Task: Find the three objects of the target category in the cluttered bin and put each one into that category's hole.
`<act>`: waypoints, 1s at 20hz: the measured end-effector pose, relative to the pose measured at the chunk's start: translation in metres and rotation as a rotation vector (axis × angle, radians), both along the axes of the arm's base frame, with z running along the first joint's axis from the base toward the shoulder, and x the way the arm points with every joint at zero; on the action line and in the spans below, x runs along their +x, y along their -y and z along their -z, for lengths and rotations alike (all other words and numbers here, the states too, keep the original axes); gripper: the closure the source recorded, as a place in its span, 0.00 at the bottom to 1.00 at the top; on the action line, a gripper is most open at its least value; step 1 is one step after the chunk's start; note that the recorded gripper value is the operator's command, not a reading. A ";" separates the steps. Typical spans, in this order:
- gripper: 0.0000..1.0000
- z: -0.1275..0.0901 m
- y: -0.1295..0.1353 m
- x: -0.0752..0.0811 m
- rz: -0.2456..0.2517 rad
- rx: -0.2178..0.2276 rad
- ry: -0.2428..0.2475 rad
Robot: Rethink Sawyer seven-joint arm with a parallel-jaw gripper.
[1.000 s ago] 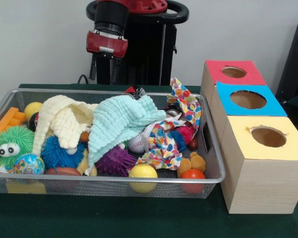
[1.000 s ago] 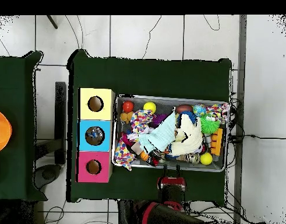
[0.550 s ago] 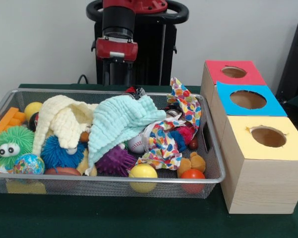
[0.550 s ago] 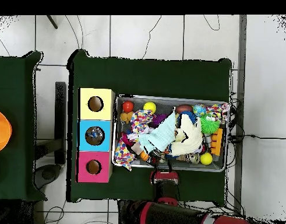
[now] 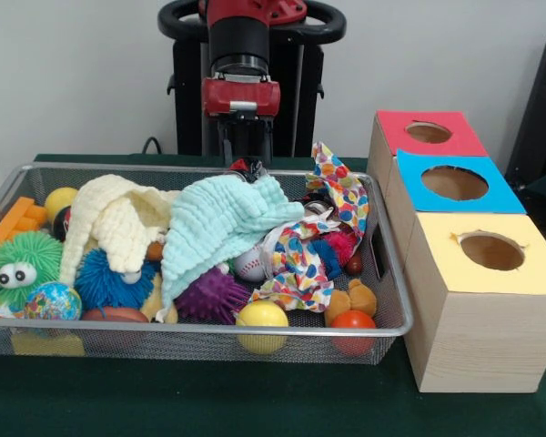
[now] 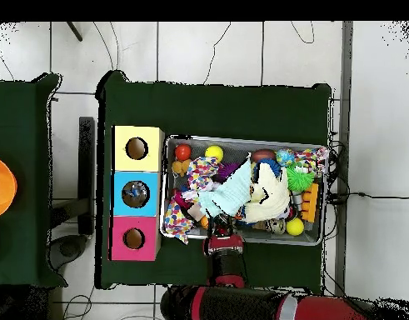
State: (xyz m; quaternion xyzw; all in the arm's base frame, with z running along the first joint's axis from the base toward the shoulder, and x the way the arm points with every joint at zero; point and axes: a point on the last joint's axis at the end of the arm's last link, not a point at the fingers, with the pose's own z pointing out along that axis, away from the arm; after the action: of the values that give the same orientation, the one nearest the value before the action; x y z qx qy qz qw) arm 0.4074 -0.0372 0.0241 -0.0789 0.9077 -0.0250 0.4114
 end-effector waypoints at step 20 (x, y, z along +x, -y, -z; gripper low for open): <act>0.00 0.040 -0.026 0.024 0.086 0.117 0.001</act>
State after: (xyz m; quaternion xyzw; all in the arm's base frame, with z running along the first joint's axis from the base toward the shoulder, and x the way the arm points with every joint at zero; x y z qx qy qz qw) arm 0.4311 -0.0111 -0.0155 -0.0159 0.9098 0.0103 0.4145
